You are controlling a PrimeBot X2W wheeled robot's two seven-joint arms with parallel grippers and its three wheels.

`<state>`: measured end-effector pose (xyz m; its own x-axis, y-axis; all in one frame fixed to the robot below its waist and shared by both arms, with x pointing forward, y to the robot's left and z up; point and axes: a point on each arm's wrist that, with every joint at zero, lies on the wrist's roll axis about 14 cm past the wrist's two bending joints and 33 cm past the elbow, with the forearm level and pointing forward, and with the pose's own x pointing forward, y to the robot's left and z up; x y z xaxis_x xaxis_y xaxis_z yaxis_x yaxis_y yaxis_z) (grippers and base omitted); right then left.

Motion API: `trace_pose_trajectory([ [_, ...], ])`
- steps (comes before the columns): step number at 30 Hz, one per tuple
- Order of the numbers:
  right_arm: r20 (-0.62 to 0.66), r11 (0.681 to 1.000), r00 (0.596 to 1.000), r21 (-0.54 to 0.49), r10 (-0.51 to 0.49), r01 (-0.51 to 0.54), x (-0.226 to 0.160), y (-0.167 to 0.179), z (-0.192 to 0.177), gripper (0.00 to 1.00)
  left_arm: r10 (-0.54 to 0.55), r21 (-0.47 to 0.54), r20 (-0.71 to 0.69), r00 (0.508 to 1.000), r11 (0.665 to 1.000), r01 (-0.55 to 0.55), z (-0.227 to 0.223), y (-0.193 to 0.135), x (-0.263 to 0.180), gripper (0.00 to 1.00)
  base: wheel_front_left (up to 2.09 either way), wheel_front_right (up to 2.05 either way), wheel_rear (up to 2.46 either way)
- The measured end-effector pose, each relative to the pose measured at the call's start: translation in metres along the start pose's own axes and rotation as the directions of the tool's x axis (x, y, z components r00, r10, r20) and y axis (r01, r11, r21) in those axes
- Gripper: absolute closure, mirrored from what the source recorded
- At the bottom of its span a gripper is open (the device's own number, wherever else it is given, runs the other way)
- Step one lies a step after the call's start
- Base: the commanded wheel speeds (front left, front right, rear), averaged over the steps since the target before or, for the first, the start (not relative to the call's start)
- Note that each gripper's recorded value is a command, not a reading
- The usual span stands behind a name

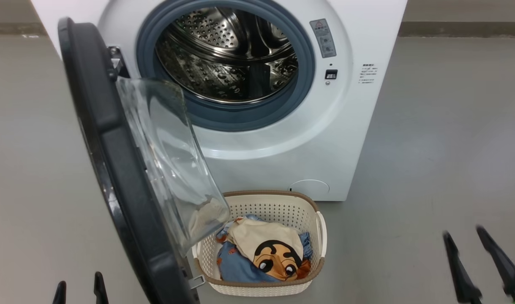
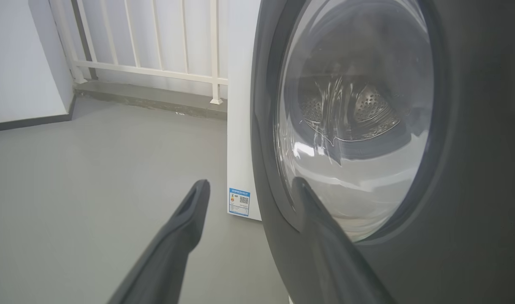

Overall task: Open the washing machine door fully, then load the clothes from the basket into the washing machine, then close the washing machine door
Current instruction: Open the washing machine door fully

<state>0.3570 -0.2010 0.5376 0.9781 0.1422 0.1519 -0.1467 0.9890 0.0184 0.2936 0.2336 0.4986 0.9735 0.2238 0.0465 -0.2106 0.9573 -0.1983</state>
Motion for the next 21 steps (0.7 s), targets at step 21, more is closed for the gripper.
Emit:
trace_pose_trajectory([
  [21, -0.109, 0.979, 0.974, -0.068, -0.198, 0.191, -0.053, -0.033, -0.032, 0.0, -0.002, 0.002, -0.001, 1.0, 1.0, 0.002, 0.0, 0.002, 0.0, 0.0, 0.0, 0.0, 0.0],
])
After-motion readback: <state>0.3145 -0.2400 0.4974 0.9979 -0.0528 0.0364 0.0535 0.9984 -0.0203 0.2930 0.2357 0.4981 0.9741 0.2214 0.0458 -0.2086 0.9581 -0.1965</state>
